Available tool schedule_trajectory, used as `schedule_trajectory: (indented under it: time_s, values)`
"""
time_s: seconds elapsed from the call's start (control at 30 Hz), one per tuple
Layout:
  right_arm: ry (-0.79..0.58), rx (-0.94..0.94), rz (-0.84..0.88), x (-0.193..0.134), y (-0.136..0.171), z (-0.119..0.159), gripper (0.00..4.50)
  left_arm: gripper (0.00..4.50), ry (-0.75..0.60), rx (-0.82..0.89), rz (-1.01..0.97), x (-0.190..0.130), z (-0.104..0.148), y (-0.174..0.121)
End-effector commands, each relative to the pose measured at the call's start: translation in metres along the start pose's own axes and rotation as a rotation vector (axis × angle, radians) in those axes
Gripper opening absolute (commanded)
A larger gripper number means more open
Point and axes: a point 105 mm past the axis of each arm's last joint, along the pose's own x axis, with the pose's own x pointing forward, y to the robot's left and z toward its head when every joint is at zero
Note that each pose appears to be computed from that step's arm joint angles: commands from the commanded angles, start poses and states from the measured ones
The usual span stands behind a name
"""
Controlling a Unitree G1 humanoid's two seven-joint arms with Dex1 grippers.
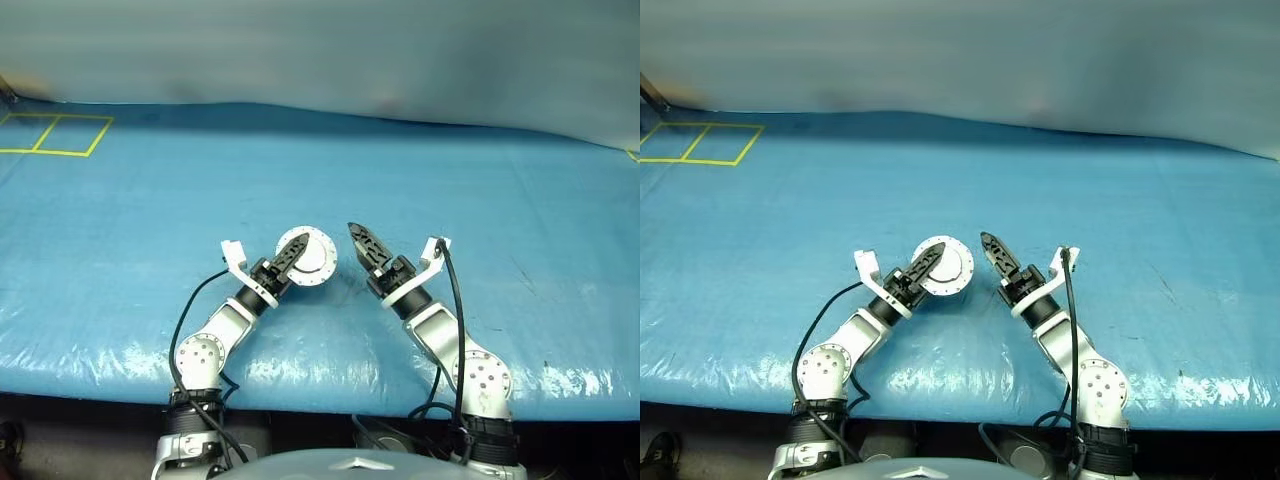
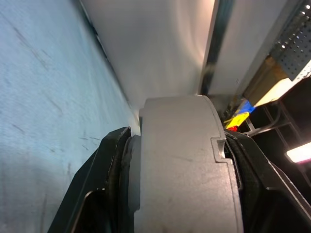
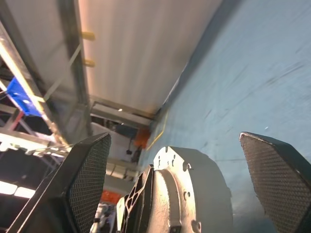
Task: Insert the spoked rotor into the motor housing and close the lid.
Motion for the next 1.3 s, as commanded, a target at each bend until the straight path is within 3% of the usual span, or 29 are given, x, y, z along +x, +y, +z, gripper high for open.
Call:
schedule_trajectory:
  time_s: [0.03, 0.2, 0.43, 0.63, 0.9, 1.0, 1.1, 1.17, 1.3]
  values:
    - [-0.057, -0.045, -0.006, -0.001, 0.002, 0.014, 4.44, 2.51, -0.298, 0.038, 0.094, 0.01, 0.058, 0.002]
    - [-0.06, -0.066, -0.016, -0.001, 0.001, 0.015, 4.44, 2.51, -0.466, 0.098, 0.306, 0.004, 0.104, 0.032]
    - [-0.059, -0.086, -0.019, -0.002, 0.001, 0.013, 4.44, 2.51, -0.458, 0.196, 0.454, 0.011, 0.123, 0.049]
    - [-0.057, -0.098, -0.028, -0.003, 0.0, 0.013, 4.5, 4.33, -0.618, 0.372, 0.665, -0.015, 0.156, 0.058]
    - [-0.022, -0.158, -0.045, 0.0, -0.004, 0.008, 4.5, 4.46, -0.809, 0.727, 0.675, -0.05, 0.188, 0.018]
    - [-0.043, -0.316, -0.057, 0.0, -0.005, 0.014, 4.5, 4.46, -0.749, 0.957, 0.496, -0.036, 0.177, -0.017]
    - [-0.088, -0.629, -0.061, 0.0, -0.003, 0.025, 4.5, 4.46, -0.584, 1.049, 0.216, -0.015, 0.142, -0.045]
    - [-0.085, -0.823, -0.087, -0.002, -0.011, 0.03, 4.5, 4.46, -0.38, 1.124, 0.052, 0.0, 0.104, -0.053]
    - [-0.04, -1.088, -0.116, -0.008, -0.025, 0.038, 4.5, 4.46, -0.011, 1.275, -0.103, 0.007, 0.043, -0.036]
